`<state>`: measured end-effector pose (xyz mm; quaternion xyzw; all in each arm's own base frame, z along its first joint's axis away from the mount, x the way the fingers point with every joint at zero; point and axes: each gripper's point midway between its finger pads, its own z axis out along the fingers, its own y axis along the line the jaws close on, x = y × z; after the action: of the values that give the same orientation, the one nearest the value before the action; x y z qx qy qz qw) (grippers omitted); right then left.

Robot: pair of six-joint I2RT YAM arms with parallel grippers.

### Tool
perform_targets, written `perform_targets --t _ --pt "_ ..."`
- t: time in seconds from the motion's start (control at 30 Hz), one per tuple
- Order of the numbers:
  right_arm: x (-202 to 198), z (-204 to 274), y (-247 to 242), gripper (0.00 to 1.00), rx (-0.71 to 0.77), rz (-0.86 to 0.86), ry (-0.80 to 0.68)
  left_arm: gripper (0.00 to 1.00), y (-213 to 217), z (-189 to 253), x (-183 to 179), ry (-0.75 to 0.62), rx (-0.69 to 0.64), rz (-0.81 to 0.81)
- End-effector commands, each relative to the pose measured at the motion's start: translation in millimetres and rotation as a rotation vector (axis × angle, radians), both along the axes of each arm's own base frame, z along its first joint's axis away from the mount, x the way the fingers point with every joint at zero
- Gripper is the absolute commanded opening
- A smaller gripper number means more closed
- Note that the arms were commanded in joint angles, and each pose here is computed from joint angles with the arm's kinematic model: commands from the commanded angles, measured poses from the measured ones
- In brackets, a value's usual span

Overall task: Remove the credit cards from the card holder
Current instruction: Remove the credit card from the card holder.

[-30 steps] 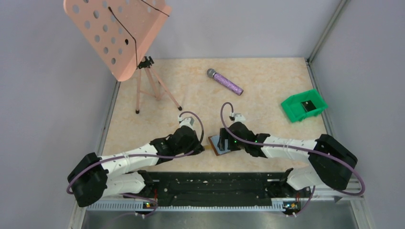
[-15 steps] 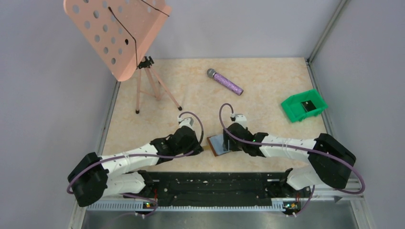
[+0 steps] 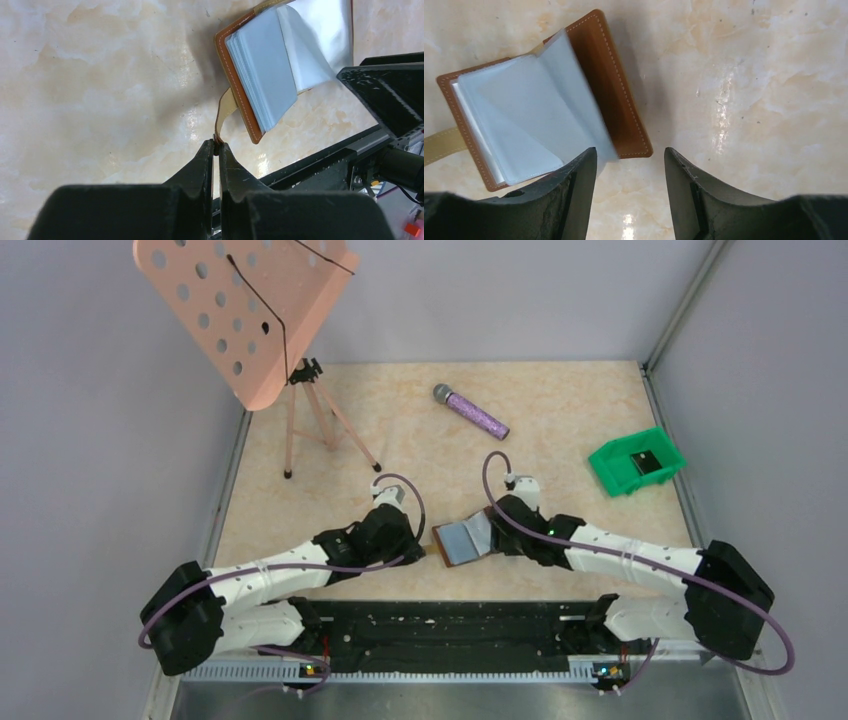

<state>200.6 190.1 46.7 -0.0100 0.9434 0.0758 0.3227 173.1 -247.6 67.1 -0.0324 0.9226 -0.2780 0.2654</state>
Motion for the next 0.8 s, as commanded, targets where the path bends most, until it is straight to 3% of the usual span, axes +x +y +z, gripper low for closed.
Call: perform_targets --t 0.0,0.2,0.33,0.6,0.77 --pt "10 42 11 0.52 0.076 0.001 -0.042 0.0 -11 16 6 -0.036 -0.05 -0.023" --pt "0 98 73 0.49 0.394 0.211 -0.073 0.0 -15 15 6 -0.029 -0.064 -0.033" --pt "-6 107 105 0.48 0.535 0.288 -0.05 0.0 -18 19 6 -0.033 -0.078 -0.038" --pt "-1 64 125 0.46 0.506 0.271 0.014 0.0 -19 26 4 -0.036 -0.107 -0.042" --pt "11 35 113 0.48 0.386 0.225 0.003 0.0 -16 27 5 -0.045 -0.103 -0.032"
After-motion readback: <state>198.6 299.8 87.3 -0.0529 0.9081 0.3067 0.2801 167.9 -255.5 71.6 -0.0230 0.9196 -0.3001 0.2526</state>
